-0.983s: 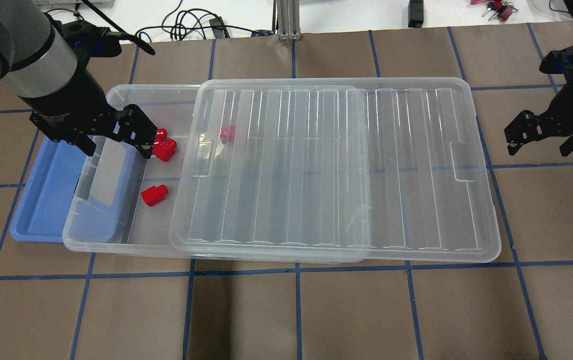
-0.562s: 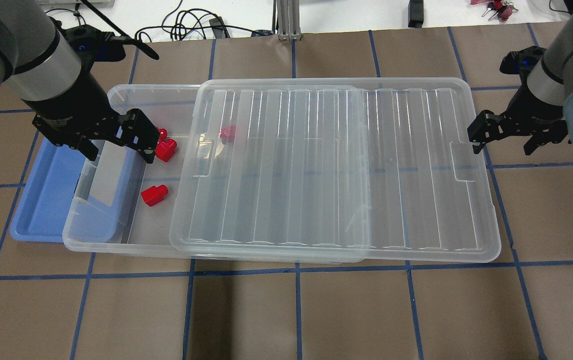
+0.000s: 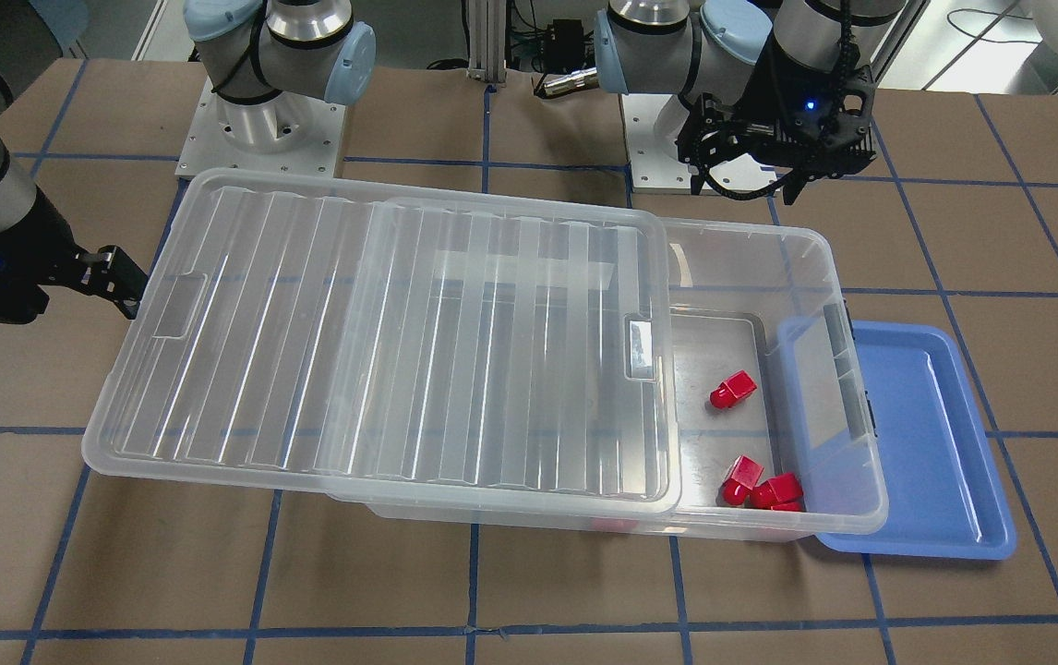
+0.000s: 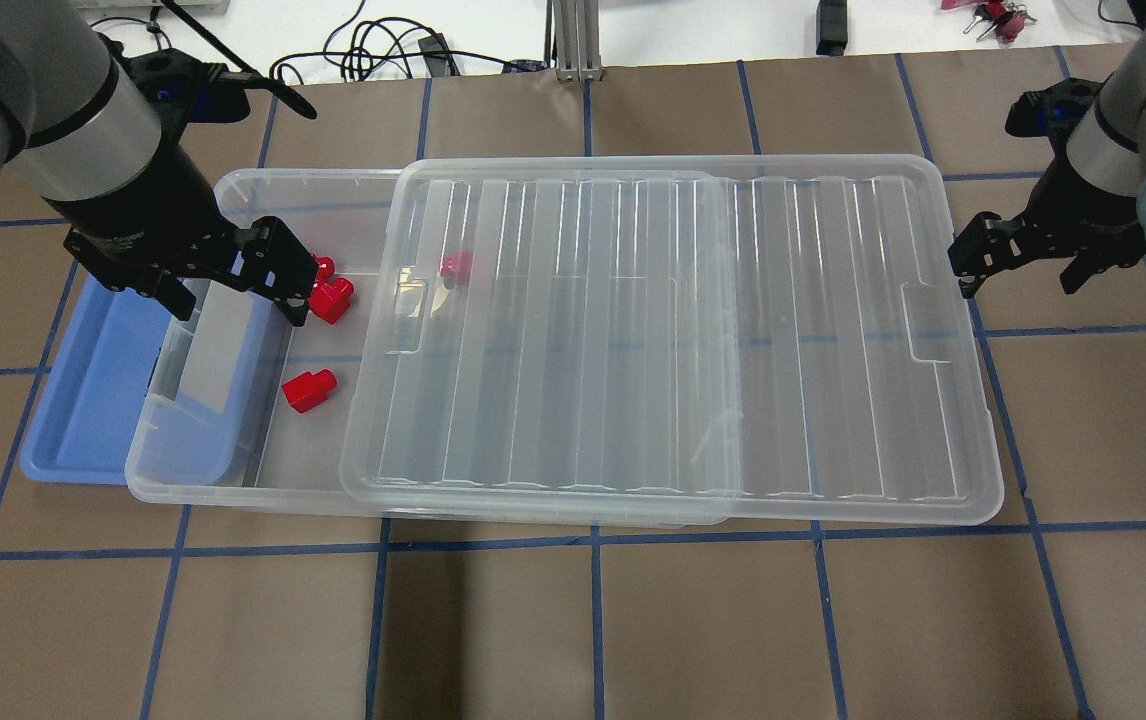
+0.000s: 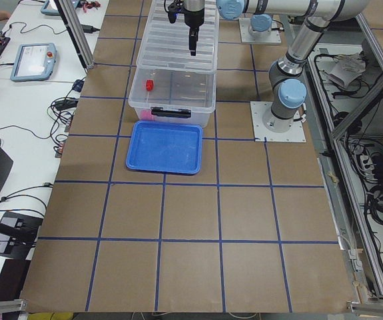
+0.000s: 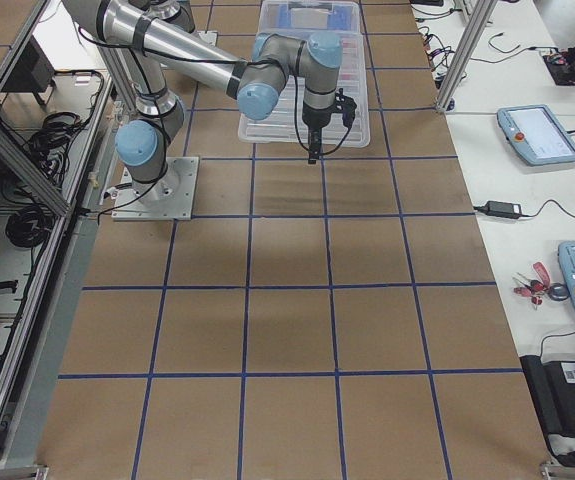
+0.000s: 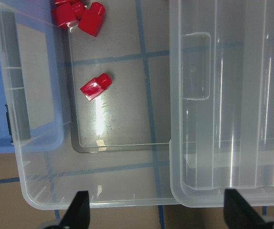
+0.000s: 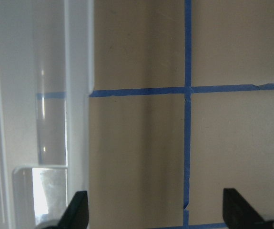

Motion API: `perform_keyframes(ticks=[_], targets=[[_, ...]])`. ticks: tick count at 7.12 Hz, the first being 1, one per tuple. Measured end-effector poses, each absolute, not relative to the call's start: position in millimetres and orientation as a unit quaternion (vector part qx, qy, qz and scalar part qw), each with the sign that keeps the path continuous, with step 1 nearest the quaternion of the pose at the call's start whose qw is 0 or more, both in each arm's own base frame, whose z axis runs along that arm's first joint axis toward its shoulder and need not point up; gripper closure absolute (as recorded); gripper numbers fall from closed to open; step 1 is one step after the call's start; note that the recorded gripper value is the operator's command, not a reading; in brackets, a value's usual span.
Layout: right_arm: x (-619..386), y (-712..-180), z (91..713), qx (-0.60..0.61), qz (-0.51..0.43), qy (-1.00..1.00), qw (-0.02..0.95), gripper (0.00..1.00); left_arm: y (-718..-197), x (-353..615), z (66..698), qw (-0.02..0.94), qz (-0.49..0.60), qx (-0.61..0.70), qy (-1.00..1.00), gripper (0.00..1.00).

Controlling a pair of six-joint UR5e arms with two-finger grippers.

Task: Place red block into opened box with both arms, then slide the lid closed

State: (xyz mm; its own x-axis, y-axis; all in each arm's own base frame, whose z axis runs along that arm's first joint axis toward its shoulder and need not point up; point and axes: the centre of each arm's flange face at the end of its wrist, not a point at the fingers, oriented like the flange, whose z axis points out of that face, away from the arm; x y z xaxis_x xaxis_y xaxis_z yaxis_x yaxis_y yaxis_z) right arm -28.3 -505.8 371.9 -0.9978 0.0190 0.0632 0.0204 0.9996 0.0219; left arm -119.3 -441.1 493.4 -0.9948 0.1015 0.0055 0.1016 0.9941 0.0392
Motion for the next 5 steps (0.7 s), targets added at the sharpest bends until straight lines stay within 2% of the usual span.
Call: perform_keyframes(ticks=[5], targets=[[-27.9,-513.3,348.6,-0.006,-0.037,-0.999,0.020,0.00,-441.7,-118.9,493.9,0.001,-0.017,-0.055,-0.998,0.00]])
